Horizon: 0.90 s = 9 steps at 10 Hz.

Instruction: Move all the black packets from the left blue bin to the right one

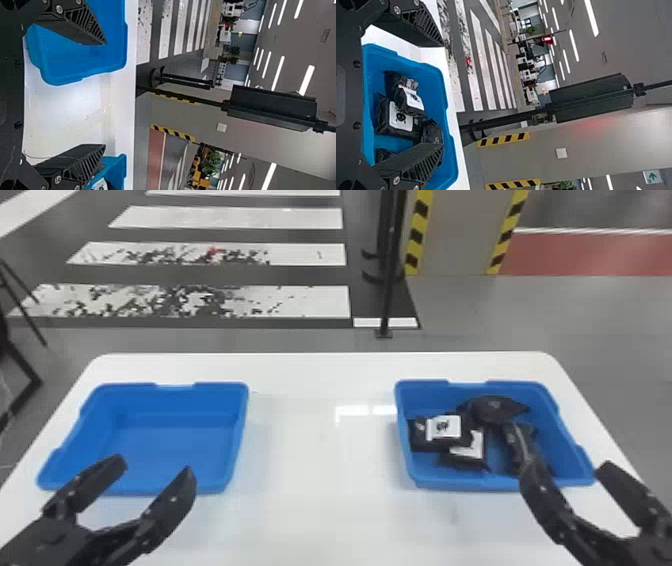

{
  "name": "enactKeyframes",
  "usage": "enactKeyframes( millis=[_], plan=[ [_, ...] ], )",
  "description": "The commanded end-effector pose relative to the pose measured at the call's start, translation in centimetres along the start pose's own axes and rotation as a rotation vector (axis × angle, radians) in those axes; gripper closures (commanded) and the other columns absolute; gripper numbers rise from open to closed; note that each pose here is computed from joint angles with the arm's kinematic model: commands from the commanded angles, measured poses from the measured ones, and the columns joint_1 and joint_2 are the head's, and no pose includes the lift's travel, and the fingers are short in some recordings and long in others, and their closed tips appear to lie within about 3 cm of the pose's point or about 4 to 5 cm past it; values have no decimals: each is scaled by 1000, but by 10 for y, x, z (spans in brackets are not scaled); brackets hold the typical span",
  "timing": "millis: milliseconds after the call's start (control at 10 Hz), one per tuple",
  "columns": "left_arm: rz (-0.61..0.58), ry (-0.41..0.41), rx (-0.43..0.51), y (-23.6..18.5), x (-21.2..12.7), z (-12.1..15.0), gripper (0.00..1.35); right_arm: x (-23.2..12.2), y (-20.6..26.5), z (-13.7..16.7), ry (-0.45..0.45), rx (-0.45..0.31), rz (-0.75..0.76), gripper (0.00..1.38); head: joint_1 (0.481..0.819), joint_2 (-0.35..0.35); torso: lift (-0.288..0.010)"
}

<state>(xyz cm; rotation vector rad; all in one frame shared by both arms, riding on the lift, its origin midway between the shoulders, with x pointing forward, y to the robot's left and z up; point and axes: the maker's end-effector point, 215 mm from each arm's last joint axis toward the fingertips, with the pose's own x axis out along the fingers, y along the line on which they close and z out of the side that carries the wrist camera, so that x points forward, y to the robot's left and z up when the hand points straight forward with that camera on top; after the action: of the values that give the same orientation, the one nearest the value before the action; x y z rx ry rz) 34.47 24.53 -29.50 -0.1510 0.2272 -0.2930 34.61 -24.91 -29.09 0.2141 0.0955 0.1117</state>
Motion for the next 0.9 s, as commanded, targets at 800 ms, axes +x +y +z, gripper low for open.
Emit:
enactKeyframes(
  millis=[800],
  plan=[
    [1,4,-11,-1,-1,-3,134,-1,0,-2,4,4,-1,133,695,-6,-139]
  ],
)
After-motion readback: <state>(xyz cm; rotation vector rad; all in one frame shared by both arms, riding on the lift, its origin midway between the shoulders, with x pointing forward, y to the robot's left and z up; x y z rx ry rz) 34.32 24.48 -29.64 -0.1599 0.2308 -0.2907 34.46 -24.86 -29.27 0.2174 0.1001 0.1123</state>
